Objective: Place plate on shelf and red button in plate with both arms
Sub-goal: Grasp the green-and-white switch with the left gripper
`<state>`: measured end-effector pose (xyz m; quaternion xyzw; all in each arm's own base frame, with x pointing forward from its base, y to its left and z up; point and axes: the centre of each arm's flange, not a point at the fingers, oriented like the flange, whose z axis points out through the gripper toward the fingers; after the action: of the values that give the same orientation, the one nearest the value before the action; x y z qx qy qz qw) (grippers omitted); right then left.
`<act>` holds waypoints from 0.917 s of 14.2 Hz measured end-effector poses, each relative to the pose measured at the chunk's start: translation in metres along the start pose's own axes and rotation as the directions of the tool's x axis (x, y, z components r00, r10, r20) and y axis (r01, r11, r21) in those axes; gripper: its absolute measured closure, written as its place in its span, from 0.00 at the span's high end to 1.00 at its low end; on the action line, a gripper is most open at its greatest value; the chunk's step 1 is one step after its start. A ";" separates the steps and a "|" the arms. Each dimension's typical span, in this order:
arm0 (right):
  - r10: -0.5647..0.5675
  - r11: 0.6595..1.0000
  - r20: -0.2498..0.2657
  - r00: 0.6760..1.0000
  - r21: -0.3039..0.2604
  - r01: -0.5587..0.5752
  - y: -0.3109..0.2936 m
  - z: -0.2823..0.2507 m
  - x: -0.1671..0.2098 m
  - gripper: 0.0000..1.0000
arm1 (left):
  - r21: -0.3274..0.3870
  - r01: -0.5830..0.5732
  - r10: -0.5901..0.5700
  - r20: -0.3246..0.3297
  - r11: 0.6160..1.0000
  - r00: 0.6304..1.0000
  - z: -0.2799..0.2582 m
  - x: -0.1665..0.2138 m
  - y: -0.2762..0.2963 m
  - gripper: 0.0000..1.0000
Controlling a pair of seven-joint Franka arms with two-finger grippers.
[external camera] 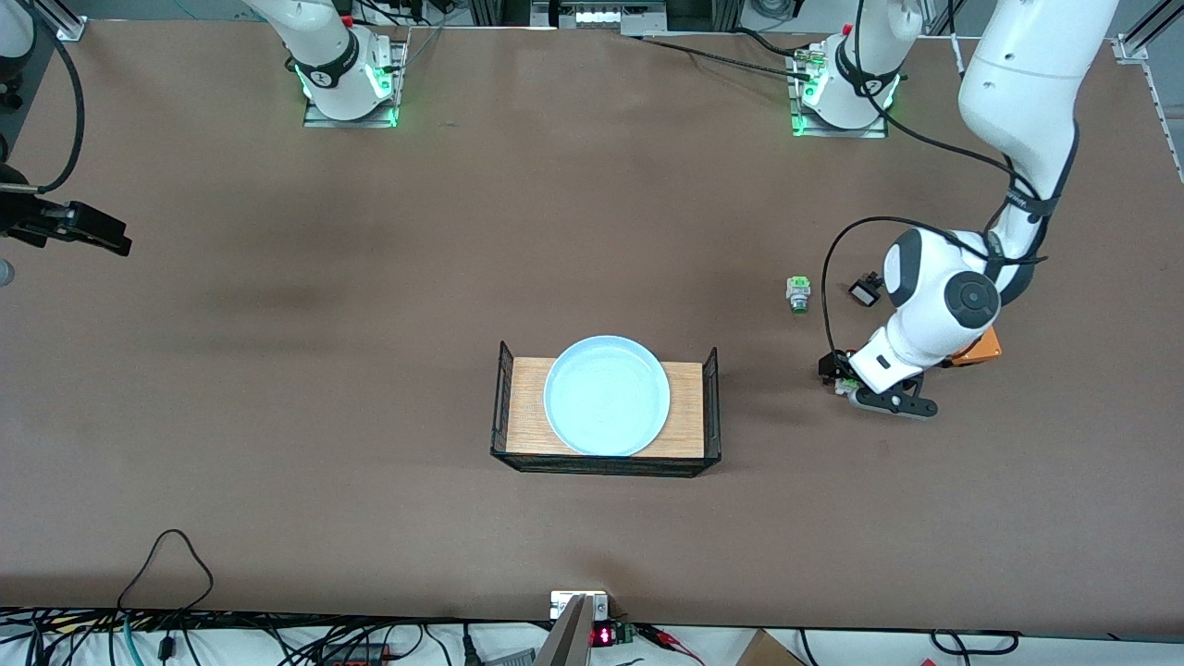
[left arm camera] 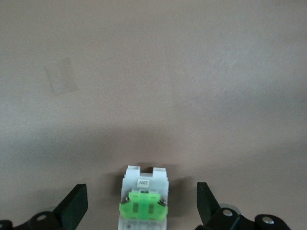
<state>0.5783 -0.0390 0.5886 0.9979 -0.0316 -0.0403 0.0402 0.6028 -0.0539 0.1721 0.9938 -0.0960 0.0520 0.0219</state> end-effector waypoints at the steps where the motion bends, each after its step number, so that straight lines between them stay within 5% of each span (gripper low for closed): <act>1: -0.003 1.000 -0.004 1.000 0.002 0.003 0.002 0.000 -0.002 1.00 | 0.002 -0.013 0.013 -0.006 1.000 1.000 0.003 -0.003 -0.003 1.00; 8: -0.009 1.000 -0.058 0.998 0.017 0.010 0.004 0.000 -0.014 1.00 | 0.002 -0.028 0.028 -0.008 1.000 1.000 0.004 -0.005 -0.002 0.98; 10: -0.014 1.000 -0.055 0.998 0.018 0.015 0.001 -0.003 -0.017 1.00 | 0.002 -0.028 0.028 -0.007 1.000 1.000 0.004 -0.005 -0.002 0.89; 13: -0.023 1.000 -0.051 0.998 0.018 0.024 -0.002 -0.006 -0.019 1.00 | -0.004 -0.028 0.029 0.026 1.000 0.999 0.000 -0.007 -0.001 0.63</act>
<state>0.5596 -0.0354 0.5960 0.9992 -0.0192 -0.0149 0.0314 0.5965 -0.0512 0.1712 0.9928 -0.1106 0.0395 0.0218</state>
